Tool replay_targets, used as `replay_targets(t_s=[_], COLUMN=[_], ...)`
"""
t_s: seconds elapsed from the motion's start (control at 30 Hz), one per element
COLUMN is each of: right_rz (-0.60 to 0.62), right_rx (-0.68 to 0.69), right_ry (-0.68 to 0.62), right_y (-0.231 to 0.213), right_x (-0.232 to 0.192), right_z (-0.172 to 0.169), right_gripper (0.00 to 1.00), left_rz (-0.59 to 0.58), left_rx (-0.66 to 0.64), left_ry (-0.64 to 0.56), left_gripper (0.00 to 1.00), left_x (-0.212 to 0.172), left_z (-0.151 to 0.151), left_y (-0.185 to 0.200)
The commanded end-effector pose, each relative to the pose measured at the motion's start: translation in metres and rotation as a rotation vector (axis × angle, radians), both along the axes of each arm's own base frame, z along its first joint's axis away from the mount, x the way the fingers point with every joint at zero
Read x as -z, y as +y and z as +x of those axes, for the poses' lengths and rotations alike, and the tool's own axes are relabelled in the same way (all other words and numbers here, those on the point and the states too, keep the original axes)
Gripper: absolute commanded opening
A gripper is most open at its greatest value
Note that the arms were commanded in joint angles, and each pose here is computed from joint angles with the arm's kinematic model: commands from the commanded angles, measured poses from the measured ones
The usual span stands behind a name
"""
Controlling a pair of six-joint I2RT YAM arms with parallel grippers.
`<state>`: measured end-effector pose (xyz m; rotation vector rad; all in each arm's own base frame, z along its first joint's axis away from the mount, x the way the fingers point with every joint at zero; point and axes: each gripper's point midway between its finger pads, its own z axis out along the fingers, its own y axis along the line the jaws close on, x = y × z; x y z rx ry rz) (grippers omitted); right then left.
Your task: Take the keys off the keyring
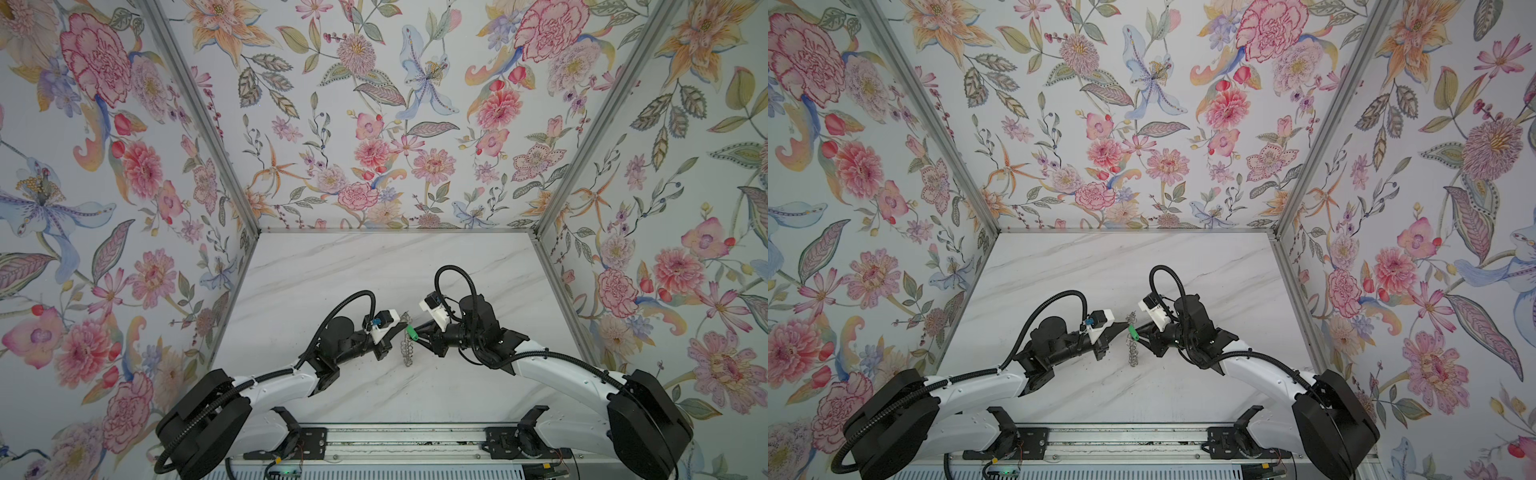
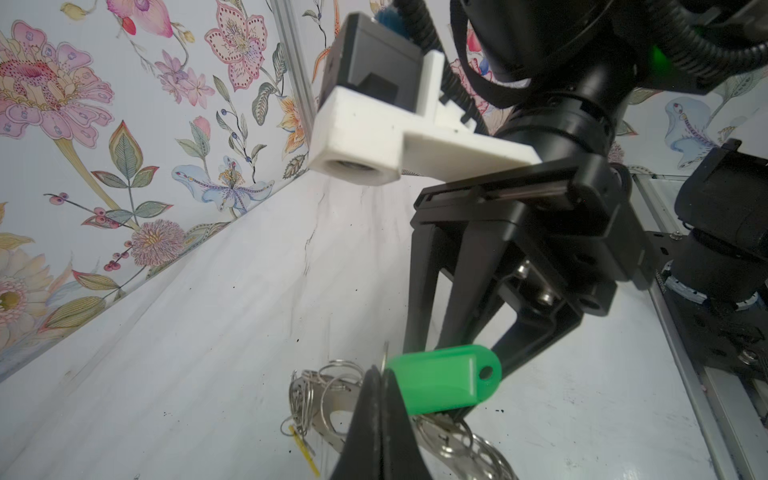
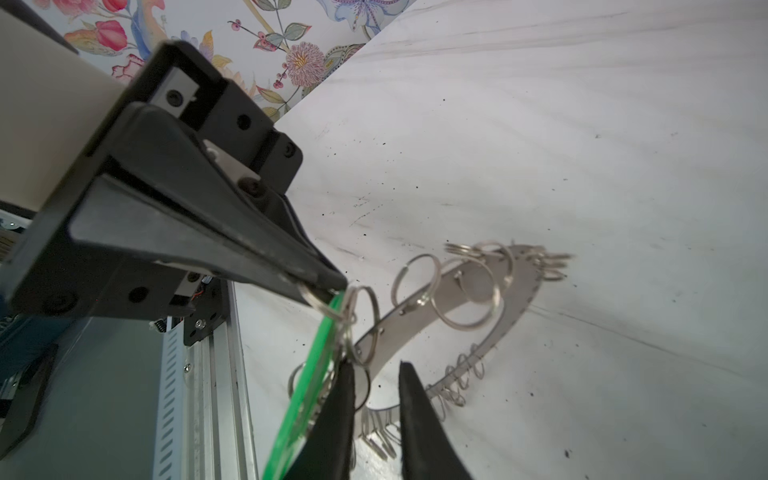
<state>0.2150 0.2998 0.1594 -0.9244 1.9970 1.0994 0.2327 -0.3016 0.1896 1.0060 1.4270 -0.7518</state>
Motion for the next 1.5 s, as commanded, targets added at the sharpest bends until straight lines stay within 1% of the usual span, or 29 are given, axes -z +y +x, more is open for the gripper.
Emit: replay_targets(t_s=[0.0,0.03,0.17,0.27,0.33,0.5,0.6,0.67,0.73,0.83,0.9,1.0,1.07,1.1,1.17,1.23,1.37,1.47], right_rz=[0.055,0.054,0.068,0.066,0.068,0.052,0.09,0.117,0.136,0.129,0.123,0.139,0.154,0.154,0.177,0.19,0.129,0.058], right_rx=[-0.024,-0.023,-0.043,-0.012,0.021,0.091,0.104,0.127,0.1,0.069,0.029,0.038,0.073,0.088,0.111,0.135,0.2,0.256], right_ry=[-0.043,-0.041,-0.026,-0.022,-0.01,0.017,0.04,0.041,0.036,0.025,0.027,0.031,0.042,0.047,0.051,0.049,0.032,0.015], right_y=[0.009,0.009,0.013,0.014,0.013,0.007,0.002,-0.004,0.0,0.006,0.016,0.018,0.022,0.023,0.031,0.04,0.046,0.031], right_x=[-0.022,-0.021,-0.022,-0.017,-0.012,0.001,0.001,-0.003,-0.009,-0.014,-0.015,-0.018,-0.019,-0.018,-0.02,-0.022,-0.013,-0.001], right_z=[0.0,-0.001,-0.006,-0.004,0.001,0.019,0.028,0.038,0.036,0.031,0.018,0.015,0.019,0.02,0.022,0.024,0.032,0.041], right_gripper=[0.24,0.26,0.44,0.54,0.55,0.56,0.57,0.6,0.63,0.64,0.67,0.69,0.77,0.78,0.8,0.81,0.81,0.77], left_rz=[-0.103,-0.107,-0.113,-0.123,-0.136,-0.165,-0.173,-0.175,-0.174,-0.168,-0.167,-0.18,-0.201,-0.212,-0.233,-0.219,-0.193,-0.18], left_rx=[0.035,0.025,-0.003,-0.028,-0.029,-0.024,-0.019,-0.018,-0.029,-0.05,-0.064,-0.077,-0.091,-0.094,-0.105,-0.125,-0.135,-0.144], left_ry=[-0.014,-0.009,0.001,-0.001,-0.002,0.014,0.022,0.028,0.031,0.037,0.045,0.055,0.064,0.069,0.072,0.065,0.058,0.051], left_gripper=[0.0,0.0,0.0,0.0,0.0,0.0,0.0,0.0,0.0,0.0,0.0,0.0,0.0,0.0,0.0,0.0,0.0,0.0], left_x=[-0.029,-0.029,-0.026,-0.027,-0.03,-0.033,-0.035,-0.034,-0.033,-0.031,-0.03,-0.03,-0.032,-0.033,-0.035,-0.033,-0.031,-0.031], left_z=[-0.003,-0.002,0.002,0.006,0.006,0.007,0.006,0.005,0.006,0.009,0.012,0.015,0.017,0.018,0.02,0.021,0.021,0.021], left_y=[-0.003,-0.002,0.001,0.003,0.002,0.001,0.0,0.0,0.002,0.004,0.004,0.004,0.005,0.005,0.005,0.004,0.002,0.004])
